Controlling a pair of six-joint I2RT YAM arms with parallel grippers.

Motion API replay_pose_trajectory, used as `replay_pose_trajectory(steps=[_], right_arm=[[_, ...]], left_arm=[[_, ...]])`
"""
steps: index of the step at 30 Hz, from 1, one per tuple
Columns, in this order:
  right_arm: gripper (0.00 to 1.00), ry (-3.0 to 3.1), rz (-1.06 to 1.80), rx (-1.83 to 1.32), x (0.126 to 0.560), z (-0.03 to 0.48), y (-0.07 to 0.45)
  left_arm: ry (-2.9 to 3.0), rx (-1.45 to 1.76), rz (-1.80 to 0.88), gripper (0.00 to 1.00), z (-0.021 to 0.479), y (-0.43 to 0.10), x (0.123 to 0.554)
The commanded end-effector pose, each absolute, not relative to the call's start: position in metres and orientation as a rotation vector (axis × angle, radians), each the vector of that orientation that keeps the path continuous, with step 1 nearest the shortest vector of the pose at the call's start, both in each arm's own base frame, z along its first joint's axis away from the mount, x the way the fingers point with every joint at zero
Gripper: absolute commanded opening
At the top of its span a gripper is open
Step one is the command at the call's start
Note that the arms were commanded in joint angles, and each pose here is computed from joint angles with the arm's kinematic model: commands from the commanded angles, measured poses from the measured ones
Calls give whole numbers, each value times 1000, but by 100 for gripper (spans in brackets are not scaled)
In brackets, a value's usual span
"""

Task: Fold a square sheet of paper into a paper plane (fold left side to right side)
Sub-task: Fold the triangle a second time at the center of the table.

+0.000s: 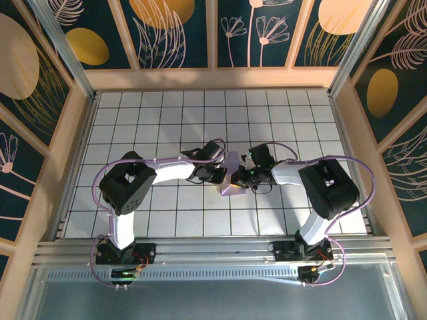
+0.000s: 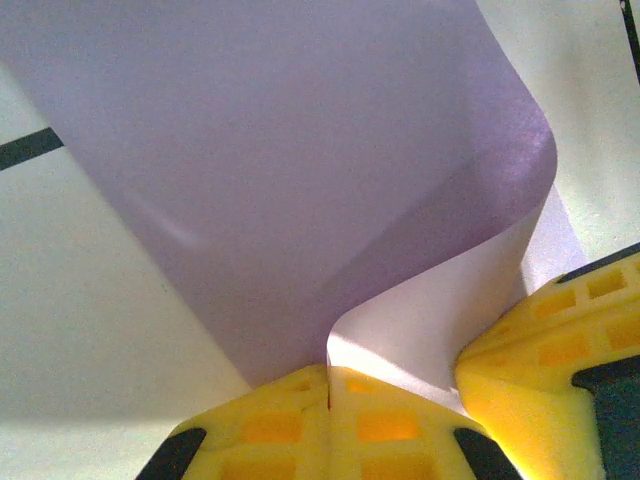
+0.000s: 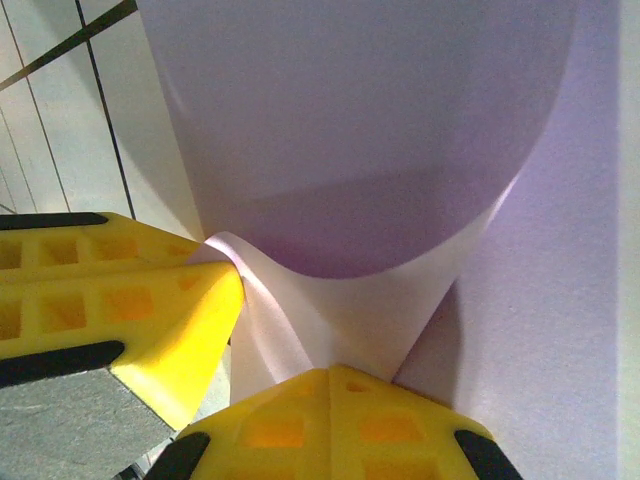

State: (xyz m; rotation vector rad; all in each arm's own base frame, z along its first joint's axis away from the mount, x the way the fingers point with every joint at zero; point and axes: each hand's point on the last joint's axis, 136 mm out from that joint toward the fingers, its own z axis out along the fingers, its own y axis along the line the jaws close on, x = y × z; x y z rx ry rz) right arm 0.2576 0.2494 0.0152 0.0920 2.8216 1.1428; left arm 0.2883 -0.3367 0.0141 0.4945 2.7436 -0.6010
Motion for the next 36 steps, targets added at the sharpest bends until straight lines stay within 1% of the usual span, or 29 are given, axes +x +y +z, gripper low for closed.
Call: replay_pose_trajectory(steps=[1,8,10,12,15,16,20,22,27,30,36], right_arm=[[0,2920,1026,132,245,-8,237],[0,2914,1039,139,244,-8,237],[0,2908,1042,134,244,-7,238],[0,2899,1050,129,245,-5,239],[0,2891,1061,123,246,-3,240],[0,2888,1063,122,246,-3,240],[0,2879,1077,118,246,-1,242],[0,2879,1079,117,246,-1,242],[0,2881,1080,116,246,-1,242],[0,2883,1080,114,246,-2,243],[0,2892,1076,116,244,-4,242]], left_arm=[[2772,452,-480,9,14,-319,291],[2694,409,-438,30,59,-314,303],[2684,401,-470,31,69,-314,300],[2679,396,-551,29,78,-318,292],[2706,378,-737,20,77,-328,272],[2690,371,-837,17,87,-334,264],[2702,306,-1115,11,86,-348,240],[2711,276,-1202,8,84,-352,232],[2745,270,-1306,4,75,-362,221],[2801,262,-1276,3,55,-363,217],[2822,255,-1249,2,41,-364,219]])
